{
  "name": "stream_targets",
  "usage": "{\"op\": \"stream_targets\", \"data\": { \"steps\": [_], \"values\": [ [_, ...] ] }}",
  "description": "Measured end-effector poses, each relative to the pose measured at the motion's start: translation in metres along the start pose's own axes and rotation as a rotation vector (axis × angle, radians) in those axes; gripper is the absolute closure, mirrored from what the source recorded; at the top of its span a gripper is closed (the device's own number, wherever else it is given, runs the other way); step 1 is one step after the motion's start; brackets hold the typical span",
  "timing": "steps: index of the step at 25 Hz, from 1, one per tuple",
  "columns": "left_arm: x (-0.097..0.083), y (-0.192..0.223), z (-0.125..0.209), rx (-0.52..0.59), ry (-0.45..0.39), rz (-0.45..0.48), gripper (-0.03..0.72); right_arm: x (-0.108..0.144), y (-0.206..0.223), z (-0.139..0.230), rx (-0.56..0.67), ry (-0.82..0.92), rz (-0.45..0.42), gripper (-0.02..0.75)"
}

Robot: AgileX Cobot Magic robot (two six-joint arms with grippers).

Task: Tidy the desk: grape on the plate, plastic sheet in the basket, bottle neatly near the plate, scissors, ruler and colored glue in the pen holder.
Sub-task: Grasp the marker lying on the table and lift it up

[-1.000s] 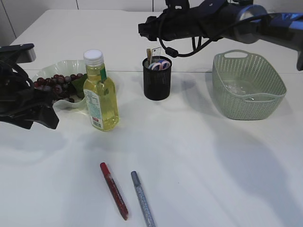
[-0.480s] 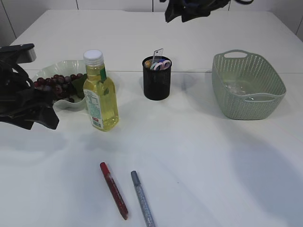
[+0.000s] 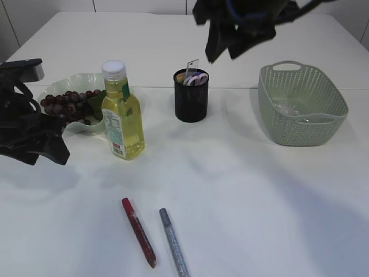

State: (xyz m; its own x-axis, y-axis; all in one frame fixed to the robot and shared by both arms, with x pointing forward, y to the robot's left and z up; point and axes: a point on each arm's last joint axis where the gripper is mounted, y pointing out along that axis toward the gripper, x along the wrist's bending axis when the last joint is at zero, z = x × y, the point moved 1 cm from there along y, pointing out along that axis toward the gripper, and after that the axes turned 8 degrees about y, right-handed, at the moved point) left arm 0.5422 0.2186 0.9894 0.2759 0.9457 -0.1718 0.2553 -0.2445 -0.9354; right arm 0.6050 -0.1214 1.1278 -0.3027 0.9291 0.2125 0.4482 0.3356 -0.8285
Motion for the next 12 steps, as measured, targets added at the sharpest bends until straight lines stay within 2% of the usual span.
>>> {"op": "stream_targets", "data": {
  "steps": [6,12],
  "values": [
    [0.000,0.000,0.001,0.011,0.000,0.002,0.232,0.028,0.041,0.060,0.258,-0.029,0.013,0.384],
    [0.002,0.013,0.019,0.063,-0.022,0.002,0.232,0.051,0.065,0.083,0.348,0.017,0.029,0.384]
  ]
}}
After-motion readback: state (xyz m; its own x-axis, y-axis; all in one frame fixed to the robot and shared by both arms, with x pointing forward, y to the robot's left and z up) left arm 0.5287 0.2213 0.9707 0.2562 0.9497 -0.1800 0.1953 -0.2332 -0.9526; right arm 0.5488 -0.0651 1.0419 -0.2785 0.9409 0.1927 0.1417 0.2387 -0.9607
